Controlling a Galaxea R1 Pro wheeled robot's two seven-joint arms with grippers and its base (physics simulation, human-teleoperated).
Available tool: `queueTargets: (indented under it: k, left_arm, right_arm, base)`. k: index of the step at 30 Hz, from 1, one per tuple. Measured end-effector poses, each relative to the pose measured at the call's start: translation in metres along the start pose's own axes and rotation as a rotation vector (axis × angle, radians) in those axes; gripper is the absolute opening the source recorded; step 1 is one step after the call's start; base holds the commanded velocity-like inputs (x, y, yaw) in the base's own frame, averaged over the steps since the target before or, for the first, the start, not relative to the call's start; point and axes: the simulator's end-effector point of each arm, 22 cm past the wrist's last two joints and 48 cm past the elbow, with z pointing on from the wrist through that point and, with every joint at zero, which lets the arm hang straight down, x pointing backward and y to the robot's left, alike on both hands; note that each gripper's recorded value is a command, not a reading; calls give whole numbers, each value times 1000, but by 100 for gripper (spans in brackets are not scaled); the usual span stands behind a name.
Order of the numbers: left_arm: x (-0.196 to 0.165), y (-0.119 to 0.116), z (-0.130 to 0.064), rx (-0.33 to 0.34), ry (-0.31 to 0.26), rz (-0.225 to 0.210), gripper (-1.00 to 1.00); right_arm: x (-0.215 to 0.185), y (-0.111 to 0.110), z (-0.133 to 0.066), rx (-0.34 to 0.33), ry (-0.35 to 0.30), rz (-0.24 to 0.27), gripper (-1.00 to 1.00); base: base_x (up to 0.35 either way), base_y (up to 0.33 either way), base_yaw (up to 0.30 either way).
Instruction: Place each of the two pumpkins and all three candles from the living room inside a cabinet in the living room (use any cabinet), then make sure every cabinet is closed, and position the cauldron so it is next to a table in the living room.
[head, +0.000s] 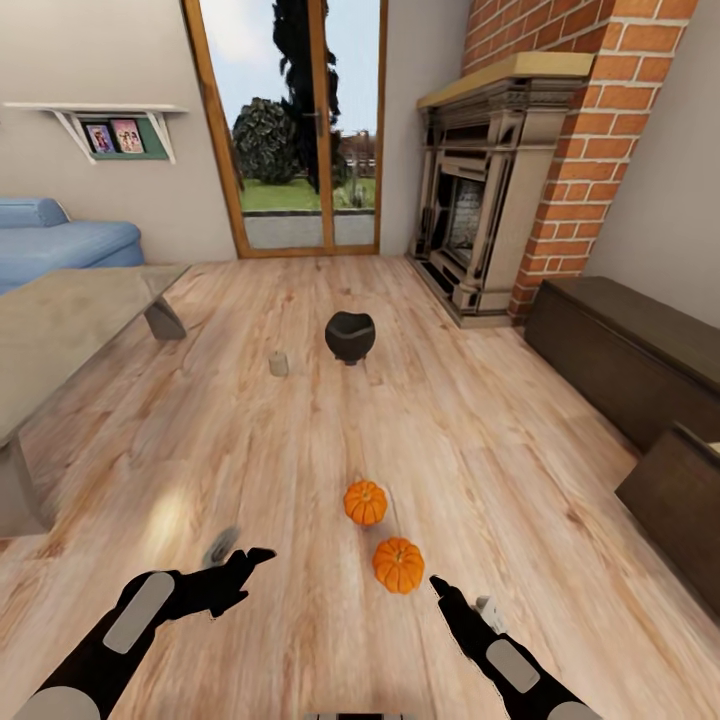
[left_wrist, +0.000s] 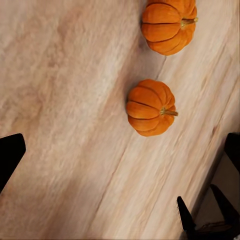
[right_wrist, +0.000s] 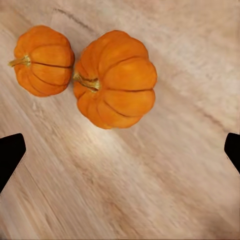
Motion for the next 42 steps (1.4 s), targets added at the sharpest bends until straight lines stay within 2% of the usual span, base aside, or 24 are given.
queueTargets:
  k: [18, 25, 37, 38, 40, 42]
  left_arm:
    - [0, 0, 0, -1, 0, 0, 100]
    - [0, 0, 0, 2, 1, -4, 100]
    - [1, 24, 9, -22, 20, -39, 100]
    - [0, 26, 9, -19, 19, -46, 100]
    - [-13, 22, 2, 37, 4, -76, 100]
    - [-22, 17, -3, 90, -6, -85, 100]
  right_arm:
    - [-1, -1, 0, 1, 0, 0, 100]
    - [0, -1, 0, 1, 3, 0, 100]
    - [14, -25, 8, 43, 37, 13, 100]
    - [14, -27, 9, 47, 39, 13, 100]
    - [16, -31, 10, 51, 44, 12, 100]
    - [18, -34, 11, 56, 50, 10, 100]
  base:
    - [316, -85, 0]
    - [64, -1, 0]
    - [2, 0, 0]
    - [0, 0, 0]
    - [0, 0, 0]
    - [0, 0, 0]
